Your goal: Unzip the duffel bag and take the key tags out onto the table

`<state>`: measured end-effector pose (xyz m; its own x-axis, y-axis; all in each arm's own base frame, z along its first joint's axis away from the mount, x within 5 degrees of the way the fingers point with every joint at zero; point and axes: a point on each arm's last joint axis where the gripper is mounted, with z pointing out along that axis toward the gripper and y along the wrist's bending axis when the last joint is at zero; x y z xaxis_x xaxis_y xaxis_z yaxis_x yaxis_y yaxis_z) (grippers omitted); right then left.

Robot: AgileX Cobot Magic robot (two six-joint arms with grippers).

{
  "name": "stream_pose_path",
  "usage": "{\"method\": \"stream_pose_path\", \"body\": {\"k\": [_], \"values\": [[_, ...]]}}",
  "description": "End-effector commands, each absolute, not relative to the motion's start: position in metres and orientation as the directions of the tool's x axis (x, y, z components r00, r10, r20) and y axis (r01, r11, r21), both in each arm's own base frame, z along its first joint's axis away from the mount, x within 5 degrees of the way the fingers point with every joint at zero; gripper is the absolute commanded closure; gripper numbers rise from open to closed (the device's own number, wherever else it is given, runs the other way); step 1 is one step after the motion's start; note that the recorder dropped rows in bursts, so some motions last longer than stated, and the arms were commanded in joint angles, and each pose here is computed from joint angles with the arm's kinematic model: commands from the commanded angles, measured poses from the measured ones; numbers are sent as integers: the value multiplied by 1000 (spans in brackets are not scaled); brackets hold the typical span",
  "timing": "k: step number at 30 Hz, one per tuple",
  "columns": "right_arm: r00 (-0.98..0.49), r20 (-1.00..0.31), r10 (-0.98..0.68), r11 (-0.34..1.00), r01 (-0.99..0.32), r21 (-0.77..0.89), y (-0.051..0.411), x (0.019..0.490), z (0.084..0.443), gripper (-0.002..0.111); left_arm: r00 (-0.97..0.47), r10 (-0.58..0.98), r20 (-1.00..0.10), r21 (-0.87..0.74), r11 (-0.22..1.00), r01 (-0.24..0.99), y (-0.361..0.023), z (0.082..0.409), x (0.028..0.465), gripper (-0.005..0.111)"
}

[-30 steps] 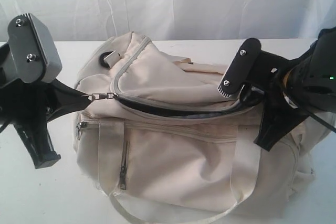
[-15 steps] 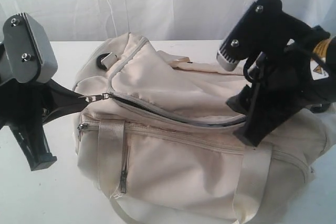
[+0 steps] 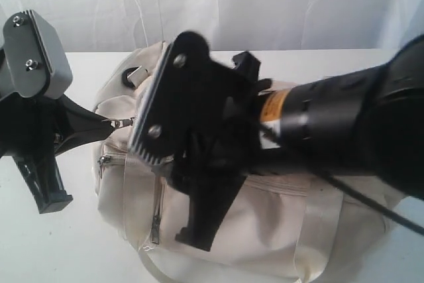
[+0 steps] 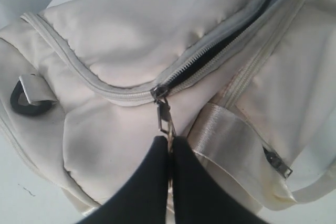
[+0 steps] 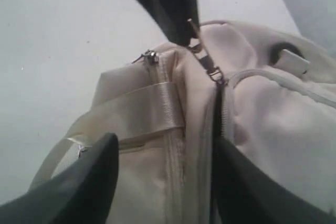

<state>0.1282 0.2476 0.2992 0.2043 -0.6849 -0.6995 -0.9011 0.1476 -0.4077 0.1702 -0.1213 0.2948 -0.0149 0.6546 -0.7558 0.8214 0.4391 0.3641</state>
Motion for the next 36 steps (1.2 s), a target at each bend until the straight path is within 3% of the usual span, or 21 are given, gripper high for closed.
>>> {"method": "stream_pose_path", "body": {"k": [1,13,24,36], "values": [[209,-655,-726,137,-890,-435,269,141,285,58,-23,637,-771,345,447,825,-121,299,168,107],[199,-575,-794,166,-838,-519,289,164,277,62,-22,636,-772,347,450,823,-121,299,168,107],[196,-575,-794,157,-848,-506,293,158,274,108,-19,632,-775,356,460,813,-120,300,169,107],[133,-505,-853,129,-883,-451,292,139,266,108,-46,637,-769,377,510,773,-124,290,188,107]]}}
